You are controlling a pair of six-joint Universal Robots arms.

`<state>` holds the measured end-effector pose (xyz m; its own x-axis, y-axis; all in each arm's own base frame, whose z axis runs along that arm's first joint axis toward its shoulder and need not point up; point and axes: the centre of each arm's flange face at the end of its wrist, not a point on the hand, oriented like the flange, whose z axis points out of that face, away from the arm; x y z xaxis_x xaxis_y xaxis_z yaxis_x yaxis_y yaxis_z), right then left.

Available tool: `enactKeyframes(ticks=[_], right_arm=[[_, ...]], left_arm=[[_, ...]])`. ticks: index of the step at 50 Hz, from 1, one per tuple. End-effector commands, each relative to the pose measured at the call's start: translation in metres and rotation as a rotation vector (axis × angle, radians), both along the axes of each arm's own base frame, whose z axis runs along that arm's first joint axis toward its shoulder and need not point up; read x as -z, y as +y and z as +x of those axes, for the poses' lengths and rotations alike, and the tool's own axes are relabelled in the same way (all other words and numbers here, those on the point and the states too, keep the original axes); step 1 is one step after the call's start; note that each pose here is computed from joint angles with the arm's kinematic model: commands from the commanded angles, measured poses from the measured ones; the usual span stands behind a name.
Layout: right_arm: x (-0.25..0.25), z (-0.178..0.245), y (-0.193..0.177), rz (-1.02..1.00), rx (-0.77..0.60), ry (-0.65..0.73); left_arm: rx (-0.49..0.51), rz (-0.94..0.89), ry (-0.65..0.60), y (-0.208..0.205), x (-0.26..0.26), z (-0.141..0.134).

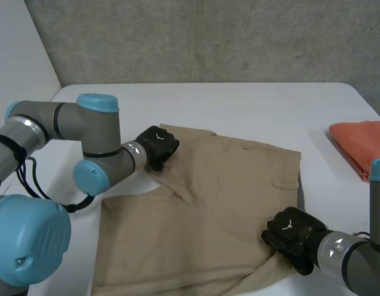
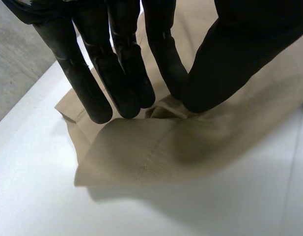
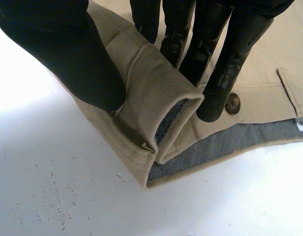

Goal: Fold the laundry.

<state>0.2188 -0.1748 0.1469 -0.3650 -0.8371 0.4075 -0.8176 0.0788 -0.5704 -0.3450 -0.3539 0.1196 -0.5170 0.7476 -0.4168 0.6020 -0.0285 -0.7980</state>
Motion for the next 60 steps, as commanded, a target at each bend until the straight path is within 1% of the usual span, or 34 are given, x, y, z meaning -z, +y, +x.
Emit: enactKeyframes(ticks=[1,5,10,15,27,34,39,43,44,47,54,60], right_arm=[[0.0,0.0,0.0,0.001,0.0,0.001],[0.0,0.0,0.001,0.002,-0.002,0.001],[0.001,0.0,0.001,0.004,-0.002,0.002],[0.001,0.0,0.002,0.005,-0.002,0.002],[0.001,0.0,0.002,0.005,-0.005,0.002],[0.001,0.0,0.003,0.008,-0.005,0.003],[0.002,0.0,0.003,0.01,-0.001,0.003],[0.002,-0.001,0.003,0.012,0.0,0.003],[0.002,0.0,0.004,0.013,-0.002,0.004],[0.003,0.0,0.004,0.014,-0.003,0.002],[0.003,-0.001,0.004,0.014,-0.003,0.001],[0.002,-0.001,0.002,0.014,-0.001,-0.006]], left_arm=[[-0.019,-0.023,-0.08,0.001,0.001,0.005],[-0.104,-0.087,-0.137,-0.005,-0.002,0.01],[-0.149,-0.123,-0.146,-0.008,-0.006,0.013],[-0.157,-0.13,-0.143,-0.004,-0.016,0.018],[-0.161,-0.107,-0.163,0.016,-0.016,0.029],[-0.171,-0.175,-0.108,0.01,-0.024,0.026],[-0.159,-0.243,-0.058,0.005,-0.031,0.017],[-0.103,-0.262,-0.021,0.004,-0.034,0.006],[-0.068,-0.262,-0.004,0.005,-0.033,0.0],[-0.031,-0.248,0.009,0.004,-0.024,-0.006],[-0.007,-0.15,-0.044,0.0,0.002,-0.009],[0.012,-0.085,-0.067,0.0,0.008,-0.006]])
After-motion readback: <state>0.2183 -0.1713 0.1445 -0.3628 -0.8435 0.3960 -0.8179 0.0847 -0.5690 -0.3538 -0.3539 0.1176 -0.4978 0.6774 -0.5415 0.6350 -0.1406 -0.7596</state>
